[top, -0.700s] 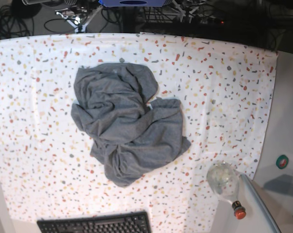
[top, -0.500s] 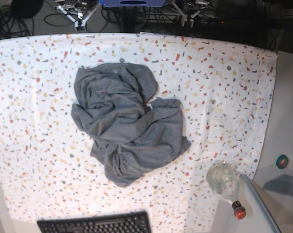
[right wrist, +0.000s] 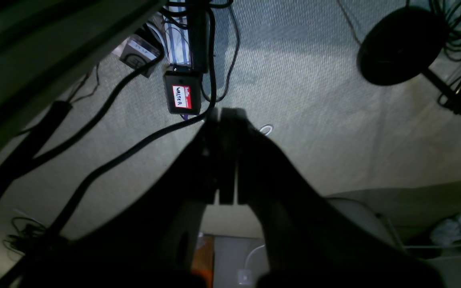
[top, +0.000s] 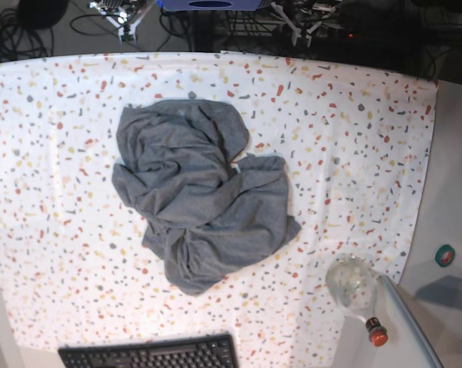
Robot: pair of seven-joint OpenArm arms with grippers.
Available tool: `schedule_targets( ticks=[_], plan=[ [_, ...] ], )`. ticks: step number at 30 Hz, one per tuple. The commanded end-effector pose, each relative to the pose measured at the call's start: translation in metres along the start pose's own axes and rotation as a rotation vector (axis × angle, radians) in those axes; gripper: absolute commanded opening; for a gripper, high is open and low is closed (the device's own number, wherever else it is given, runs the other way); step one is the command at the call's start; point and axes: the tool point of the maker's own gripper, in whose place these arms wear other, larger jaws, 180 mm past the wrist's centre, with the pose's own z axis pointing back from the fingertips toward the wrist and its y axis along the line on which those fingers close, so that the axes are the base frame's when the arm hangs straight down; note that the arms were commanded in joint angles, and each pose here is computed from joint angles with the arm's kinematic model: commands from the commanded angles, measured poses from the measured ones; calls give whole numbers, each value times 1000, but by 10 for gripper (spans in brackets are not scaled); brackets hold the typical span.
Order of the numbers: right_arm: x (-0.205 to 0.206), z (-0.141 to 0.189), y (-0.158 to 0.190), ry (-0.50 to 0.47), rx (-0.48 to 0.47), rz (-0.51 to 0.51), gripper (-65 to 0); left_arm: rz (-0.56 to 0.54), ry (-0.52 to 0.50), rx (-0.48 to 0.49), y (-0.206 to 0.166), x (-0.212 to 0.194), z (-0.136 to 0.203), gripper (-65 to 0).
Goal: Layout the t-shirt on the table in an organized manner, then fold the t-shirt properly
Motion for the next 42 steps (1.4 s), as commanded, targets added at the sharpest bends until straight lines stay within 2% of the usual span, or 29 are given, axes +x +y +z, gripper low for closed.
schedule_targets(
  ticks=[1, 10, 11, 15, 17, 22, 25, 27, 28, 30, 40, 42],
  plan=[
    [-7, 0, -6, 13, -11, -1, -650, 1, 6, 1, 1, -3, 0, -645],
    [-7, 0, -14, 7, -24, -3, -650, 1, 12, 1, 1, -6, 0, -627],
    [-7, 0, -14, 6, -24, -3, -650, 1, 14, 1, 1, -7, 0, -591],
    [-6, 0, -14, 4, -24, -3, -650, -7, 24, -4, 0, -17, 1, -375],
    [-8, 1, -14, -8, -23, -3, -650, -6, 29, -4, 0, -20, 2, -321],
    [-4, 3, -15, -124, -25, 0, -650, 0, 30, -3, 0, -21, 2, -324],
    [-7, 4, -16, -135, -26, 1, -650, 0, 30, -3, 0, -21, 2, -337],
    [-9, 4, -18, -130, -30, 2, -650, 0, 30, -3, 0, -21, 2, -406],
    [-10, 4, -18, -124, -30, 1, -650, 0, 30, -3, 0, -21, 2, -469],
    [-20, 3, -19, -70, -30, 1, -650, 0, 30, -3, 0, -21, 2, -650],
    [-54, 5, -32, 194, -53, 1, -650, -19, 45, -4, 0, -33, 4, -650],
    [-57, 6, -33, 219, -55, -5, -650, -22, 43, -5, -1, -38, 5, -650]
  ],
)
